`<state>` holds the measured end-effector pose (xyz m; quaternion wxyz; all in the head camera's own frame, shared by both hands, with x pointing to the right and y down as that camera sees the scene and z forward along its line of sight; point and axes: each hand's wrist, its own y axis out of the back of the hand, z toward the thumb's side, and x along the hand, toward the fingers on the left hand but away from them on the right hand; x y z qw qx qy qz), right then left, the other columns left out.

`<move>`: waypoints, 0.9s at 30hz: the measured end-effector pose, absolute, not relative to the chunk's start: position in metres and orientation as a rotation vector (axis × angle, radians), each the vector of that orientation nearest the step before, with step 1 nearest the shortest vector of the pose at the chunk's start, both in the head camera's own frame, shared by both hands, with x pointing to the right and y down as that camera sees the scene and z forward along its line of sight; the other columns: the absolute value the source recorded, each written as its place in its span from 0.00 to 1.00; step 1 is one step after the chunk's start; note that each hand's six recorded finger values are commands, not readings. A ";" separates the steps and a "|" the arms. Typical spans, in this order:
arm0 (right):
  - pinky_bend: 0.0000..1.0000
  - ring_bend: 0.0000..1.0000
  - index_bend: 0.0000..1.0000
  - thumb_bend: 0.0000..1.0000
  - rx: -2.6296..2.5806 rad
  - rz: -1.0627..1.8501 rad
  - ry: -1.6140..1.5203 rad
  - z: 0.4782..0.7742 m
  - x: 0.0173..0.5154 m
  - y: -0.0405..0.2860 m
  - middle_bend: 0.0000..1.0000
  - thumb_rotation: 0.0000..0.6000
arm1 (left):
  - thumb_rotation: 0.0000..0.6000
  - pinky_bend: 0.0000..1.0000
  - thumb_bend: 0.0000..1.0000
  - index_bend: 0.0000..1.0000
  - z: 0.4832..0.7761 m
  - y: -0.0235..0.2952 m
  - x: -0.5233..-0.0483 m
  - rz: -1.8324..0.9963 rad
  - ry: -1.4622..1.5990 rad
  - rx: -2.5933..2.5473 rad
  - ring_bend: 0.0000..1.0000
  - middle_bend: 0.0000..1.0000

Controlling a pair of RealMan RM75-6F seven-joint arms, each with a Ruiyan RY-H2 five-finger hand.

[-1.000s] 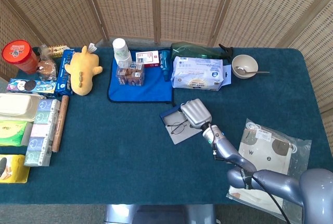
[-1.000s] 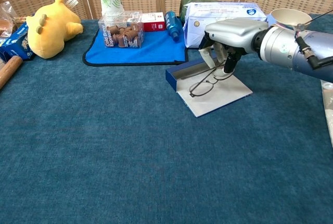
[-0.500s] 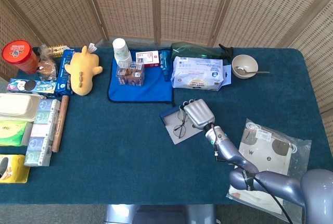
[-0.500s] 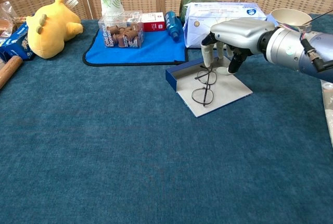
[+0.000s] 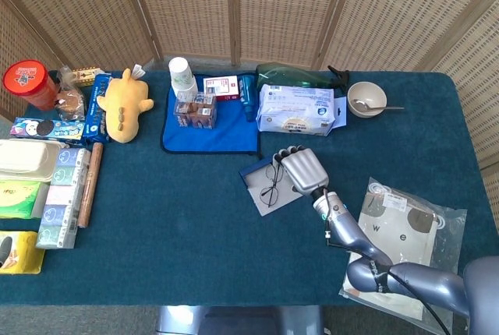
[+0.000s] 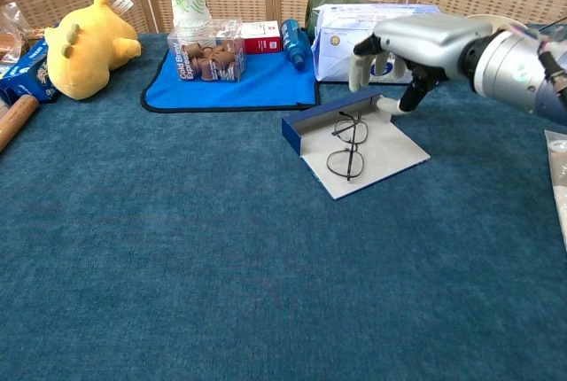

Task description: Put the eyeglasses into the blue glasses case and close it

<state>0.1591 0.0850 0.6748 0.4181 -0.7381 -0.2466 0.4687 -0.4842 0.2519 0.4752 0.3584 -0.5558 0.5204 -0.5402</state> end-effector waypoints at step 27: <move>0.38 0.32 0.36 0.31 -1.896 1.055 -0.612 0.672 0.084 0.093 0.37 1.00 | 1.00 0.00 0.29 0.21 0.473 0.258 -0.492 -1.411 1.361 -1.417 0.00 0.13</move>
